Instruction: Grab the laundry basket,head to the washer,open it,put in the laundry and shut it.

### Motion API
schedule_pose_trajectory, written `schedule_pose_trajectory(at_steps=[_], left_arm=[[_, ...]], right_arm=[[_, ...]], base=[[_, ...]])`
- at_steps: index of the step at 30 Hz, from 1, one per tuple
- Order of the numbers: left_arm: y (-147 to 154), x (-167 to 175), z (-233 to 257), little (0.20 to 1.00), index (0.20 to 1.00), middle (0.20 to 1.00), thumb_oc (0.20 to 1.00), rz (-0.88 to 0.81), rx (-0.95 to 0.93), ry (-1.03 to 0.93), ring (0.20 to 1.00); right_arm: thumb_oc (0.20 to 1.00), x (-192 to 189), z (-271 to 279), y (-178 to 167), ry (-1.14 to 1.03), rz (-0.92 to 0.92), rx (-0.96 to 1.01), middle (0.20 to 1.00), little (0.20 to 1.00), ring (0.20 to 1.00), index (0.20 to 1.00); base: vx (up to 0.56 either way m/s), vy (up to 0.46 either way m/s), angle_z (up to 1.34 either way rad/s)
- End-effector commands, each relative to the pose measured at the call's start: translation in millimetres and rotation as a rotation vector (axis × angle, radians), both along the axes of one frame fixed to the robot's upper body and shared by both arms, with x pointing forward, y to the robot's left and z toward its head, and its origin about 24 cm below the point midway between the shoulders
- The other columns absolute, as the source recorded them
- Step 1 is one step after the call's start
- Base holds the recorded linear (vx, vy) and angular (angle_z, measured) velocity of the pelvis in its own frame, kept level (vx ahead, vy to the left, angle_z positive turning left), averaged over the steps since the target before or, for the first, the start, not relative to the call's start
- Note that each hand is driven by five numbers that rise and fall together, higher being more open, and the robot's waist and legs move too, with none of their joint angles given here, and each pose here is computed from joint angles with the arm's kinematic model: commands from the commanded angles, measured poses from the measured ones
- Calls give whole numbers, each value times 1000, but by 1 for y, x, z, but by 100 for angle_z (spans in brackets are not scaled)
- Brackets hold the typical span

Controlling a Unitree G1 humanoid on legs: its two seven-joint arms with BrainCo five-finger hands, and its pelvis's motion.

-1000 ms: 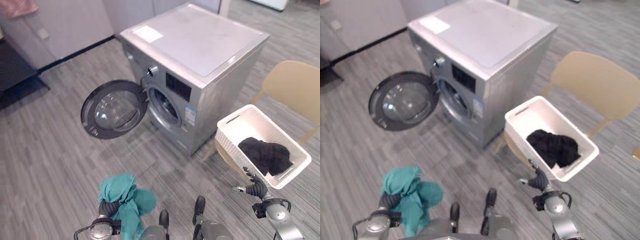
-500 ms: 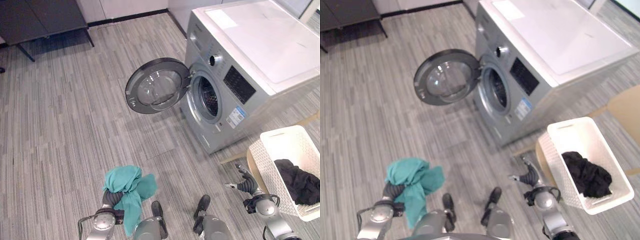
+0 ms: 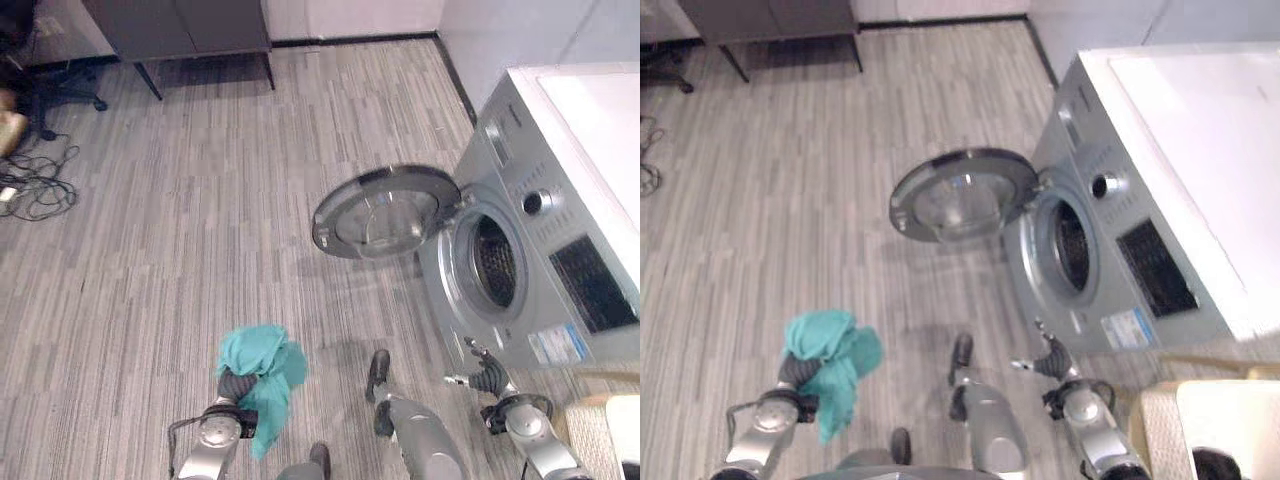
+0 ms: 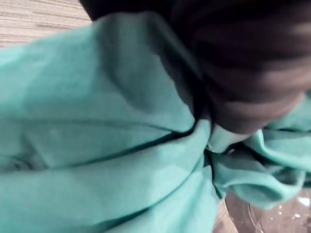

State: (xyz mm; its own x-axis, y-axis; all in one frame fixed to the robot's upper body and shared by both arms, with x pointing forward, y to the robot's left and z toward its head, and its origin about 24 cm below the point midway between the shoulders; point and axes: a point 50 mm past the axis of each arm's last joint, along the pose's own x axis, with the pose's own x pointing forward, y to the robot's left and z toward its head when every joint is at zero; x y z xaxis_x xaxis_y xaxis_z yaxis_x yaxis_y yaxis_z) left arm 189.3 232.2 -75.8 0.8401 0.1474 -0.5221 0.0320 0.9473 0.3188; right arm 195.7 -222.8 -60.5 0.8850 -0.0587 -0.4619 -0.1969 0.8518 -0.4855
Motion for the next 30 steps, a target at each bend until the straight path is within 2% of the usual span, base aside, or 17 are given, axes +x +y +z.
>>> schedule_pose_trajectory(at_steps=[1, 11, 16, 22, 30], left_arm=[[1, 12, 21, 200, 200, 200, 200, -79, 44, -117, 200], [-12, 22, 25, 200, 200, 200, 200, -182, 82, -129, 200], [-29, 28, 25, 200, 200, 200, 200, -246, 61, -136, 200], [-21, 56, 58, 200, 200, 200, 200, -308, 178, -259, 200], [-15, 56, 62, 200, 200, 200, 200, -270, 178, -275, 200]], right_arm=[[1000, 12, 20, -6, -108, 24, -16, 1000, 1000, 1000, 1000], [1000, 13, 20, -16, -102, 5, -60, 1000, 1000, 1000, 1000], [1000, 14, 17, -17, -90, 5, -83, 1000, 1000, 1000, 1000], [1000, 28, 18, 5, -104, 50, -45, 1000, 1000, 1000, 1000], [1000, 31, 17, 13, -104, 76, -43, 1000, 1000, 1000, 1000]], base=[[137, -94, 39], [172, 46, -59], [375, 397, -138], [152, 407, -160], [122, 81, -113]])
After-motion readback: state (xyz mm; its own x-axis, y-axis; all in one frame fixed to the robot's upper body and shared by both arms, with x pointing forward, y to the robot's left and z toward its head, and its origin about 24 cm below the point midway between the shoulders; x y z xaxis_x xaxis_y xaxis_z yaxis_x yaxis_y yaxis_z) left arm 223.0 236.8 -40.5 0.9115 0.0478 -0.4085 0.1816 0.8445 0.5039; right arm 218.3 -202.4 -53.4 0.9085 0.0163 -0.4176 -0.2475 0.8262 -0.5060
